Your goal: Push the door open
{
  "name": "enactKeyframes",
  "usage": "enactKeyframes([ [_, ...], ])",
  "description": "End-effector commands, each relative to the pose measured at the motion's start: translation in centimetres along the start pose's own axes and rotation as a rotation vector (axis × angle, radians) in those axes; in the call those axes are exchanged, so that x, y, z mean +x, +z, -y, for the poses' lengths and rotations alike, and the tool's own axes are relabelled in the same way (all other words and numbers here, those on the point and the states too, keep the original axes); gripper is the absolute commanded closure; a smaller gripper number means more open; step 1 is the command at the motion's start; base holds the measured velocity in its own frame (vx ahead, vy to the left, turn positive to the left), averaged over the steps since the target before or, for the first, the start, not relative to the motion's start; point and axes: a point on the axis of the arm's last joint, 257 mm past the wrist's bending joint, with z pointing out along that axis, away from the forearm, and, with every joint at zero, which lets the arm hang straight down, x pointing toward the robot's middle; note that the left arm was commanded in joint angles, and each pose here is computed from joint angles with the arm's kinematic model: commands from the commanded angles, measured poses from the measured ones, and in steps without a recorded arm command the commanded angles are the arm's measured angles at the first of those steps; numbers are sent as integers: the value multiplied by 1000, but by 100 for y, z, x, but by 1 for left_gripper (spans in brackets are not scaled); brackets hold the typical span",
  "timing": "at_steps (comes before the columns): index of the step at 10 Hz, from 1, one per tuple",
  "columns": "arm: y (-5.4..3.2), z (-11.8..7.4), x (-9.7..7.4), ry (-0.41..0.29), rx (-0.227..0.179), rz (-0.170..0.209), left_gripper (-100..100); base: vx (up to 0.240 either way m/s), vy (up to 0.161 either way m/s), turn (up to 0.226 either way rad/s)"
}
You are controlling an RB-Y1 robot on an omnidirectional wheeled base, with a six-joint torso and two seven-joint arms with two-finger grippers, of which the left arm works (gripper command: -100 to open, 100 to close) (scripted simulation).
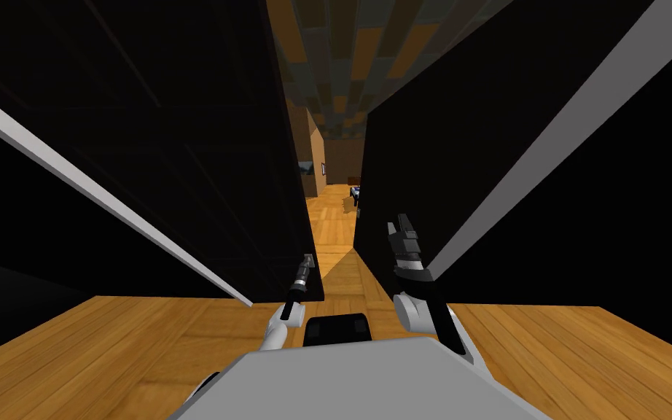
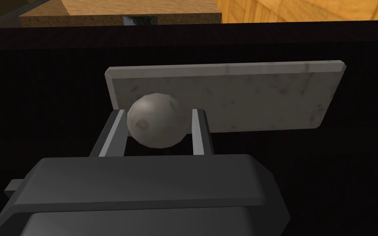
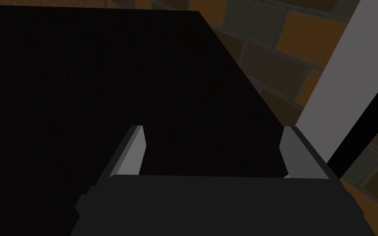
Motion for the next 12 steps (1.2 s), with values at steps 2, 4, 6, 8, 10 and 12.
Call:
enactKeyframes([
  [2, 50, 80, -247, 24, 21, 34, 100, 169, -47, 36],
  [4, 51, 92, -376, 35, 23, 58, 100, 184, -38, 57],
  [6, 51, 92, -376, 35, 23, 58, 100, 87, 4, 56],
  [8, 31, 91, -381, 27, 20, 61, -100, -136, -61, 55],
  [10, 21, 86, -362, 15, 20, 65, -100, -189, -82, 33],
  [12, 9, 75, -278, -11, 19, 69, -100, -211, -94, 51],
])
